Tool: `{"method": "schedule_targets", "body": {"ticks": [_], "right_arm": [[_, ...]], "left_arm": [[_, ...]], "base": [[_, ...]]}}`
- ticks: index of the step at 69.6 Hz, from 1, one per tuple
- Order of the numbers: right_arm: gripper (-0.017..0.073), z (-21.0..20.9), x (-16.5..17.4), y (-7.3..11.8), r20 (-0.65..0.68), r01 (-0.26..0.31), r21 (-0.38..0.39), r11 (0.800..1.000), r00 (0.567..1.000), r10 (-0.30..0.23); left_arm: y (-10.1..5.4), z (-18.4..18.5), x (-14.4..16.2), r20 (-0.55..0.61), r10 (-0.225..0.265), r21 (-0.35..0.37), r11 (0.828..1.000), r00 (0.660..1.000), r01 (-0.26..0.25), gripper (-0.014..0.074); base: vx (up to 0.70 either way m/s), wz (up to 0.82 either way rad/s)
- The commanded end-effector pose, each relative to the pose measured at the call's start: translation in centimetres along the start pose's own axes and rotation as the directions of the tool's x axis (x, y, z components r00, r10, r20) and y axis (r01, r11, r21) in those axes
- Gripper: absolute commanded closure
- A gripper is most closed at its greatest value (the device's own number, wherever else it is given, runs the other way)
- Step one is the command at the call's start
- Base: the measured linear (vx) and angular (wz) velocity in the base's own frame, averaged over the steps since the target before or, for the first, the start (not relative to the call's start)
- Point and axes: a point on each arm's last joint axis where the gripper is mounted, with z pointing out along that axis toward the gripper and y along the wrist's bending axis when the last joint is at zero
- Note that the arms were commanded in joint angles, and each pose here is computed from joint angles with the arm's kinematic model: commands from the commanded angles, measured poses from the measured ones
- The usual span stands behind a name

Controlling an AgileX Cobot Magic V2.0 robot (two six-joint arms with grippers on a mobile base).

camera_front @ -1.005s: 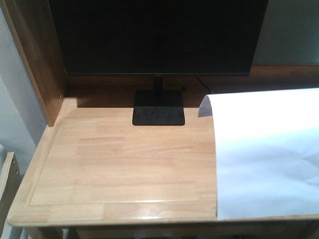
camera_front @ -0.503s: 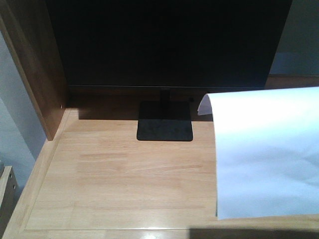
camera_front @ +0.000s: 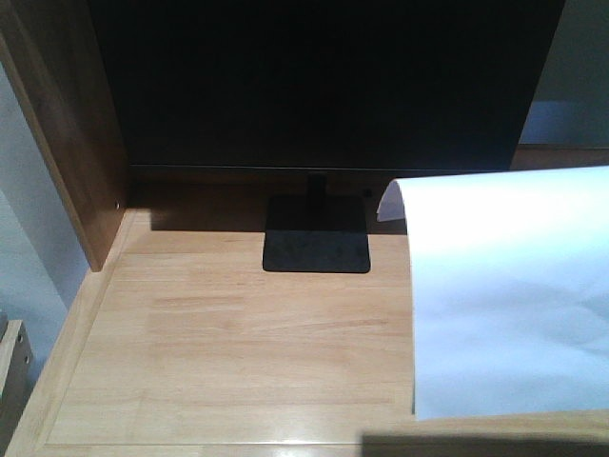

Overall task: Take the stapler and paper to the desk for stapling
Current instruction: 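Lower the stapler in the left gripper toward the desk surface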

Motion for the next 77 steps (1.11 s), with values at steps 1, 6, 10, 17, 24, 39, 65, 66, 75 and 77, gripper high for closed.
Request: {"method": "schedule_targets", "body": {"ticks": [1, 6, 10, 17, 24, 39, 65, 66, 75, 77], "right_arm": [[0.0565, 0.51, -0.32, 0.59, 0.014, 0.010, -0.045, 0.999, 1.000, -0.009], [0.0565, 0.51, -0.32, 0.59, 0.014, 0.010, -0.045, 0.999, 1.000, -0.009], [0.0565, 0.51, -0.32, 0.59, 0.014, 0.010, -0.045, 0.999, 1.000, -0.009], [0.0565, 0.51, -0.32, 0.59, 0.014, 0.010, -0.045, 0.999, 1.000, -0.009], [0.0565, 0.51, -0.32, 0.59, 0.014, 0.010, -0.045, 0.999, 1.000, -0.009], [0.0565, 0.51, -0.32, 0.59, 0.014, 0.010, -0.045, 0.999, 1.000, -0.009], [0.0565, 0.51, -0.32, 0.59, 0.014, 0.010, -0.045, 0.999, 1.000, -0.009], [0.0565, 0.51, -0.32, 0.59, 0.014, 0.010, -0.045, 0.999, 1.000, -0.009], [0.0565, 0.51, -0.32, 0.59, 0.014, 0.010, -0.045, 0.999, 1.000, -0.009], [0.0565, 0.51, -0.32, 0.59, 0.014, 0.010, -0.045, 0.999, 1.000, -0.009]], "left_arm": [[0.27, -0.15, -1.71, 0.122, -0.011, -0.017, 1.000, 0.993, 0.013, 0.0600], [0.27, -0.15, -1.71, 0.122, -0.011, -0.017, 1.000, 0.993, 0.013, 0.0600], [0.27, -0.15, -1.71, 0.122, -0.011, -0.017, 1.000, 0.993, 0.013, 0.0600], [0.27, -0.15, -1.71, 0.122, -0.011, -0.017, 1.000, 0.993, 0.013, 0.0600], [0.27, -0.15, -1.71, 0.122, -0.011, -0.017, 1.000, 0.993, 0.013, 0.0600], [0.27, -0.15, -1.71, 0.122, -0.011, -0.017, 1.000, 0.993, 0.013, 0.0600], [0.27, -0.15, -1.71, 0.122, -0.021, -0.015, 1.000, 0.992, 0.023, 0.0600], [0.27, -0.15, -1.71, 0.122, -0.021, -0.015, 1.000, 0.992, 0.023, 0.0600], [0.27, -0.15, -1.71, 0.122, -0.021, -0.015, 1.000, 0.992, 0.023, 0.0600], [0.27, -0.15, -1.72, 0.123, -0.021, -0.016, 1.000, 0.992, 0.023, 0.0600]], "base": [[0.00, 0.00], [0.00, 0.00], [0.00, 0.00], [0.00, 0.00], [0.00, 0.00], [0.00, 0.00], [0.00, 0.00], [0.00, 0.00], [0.00, 0.00], [0.00, 0.00]]}}
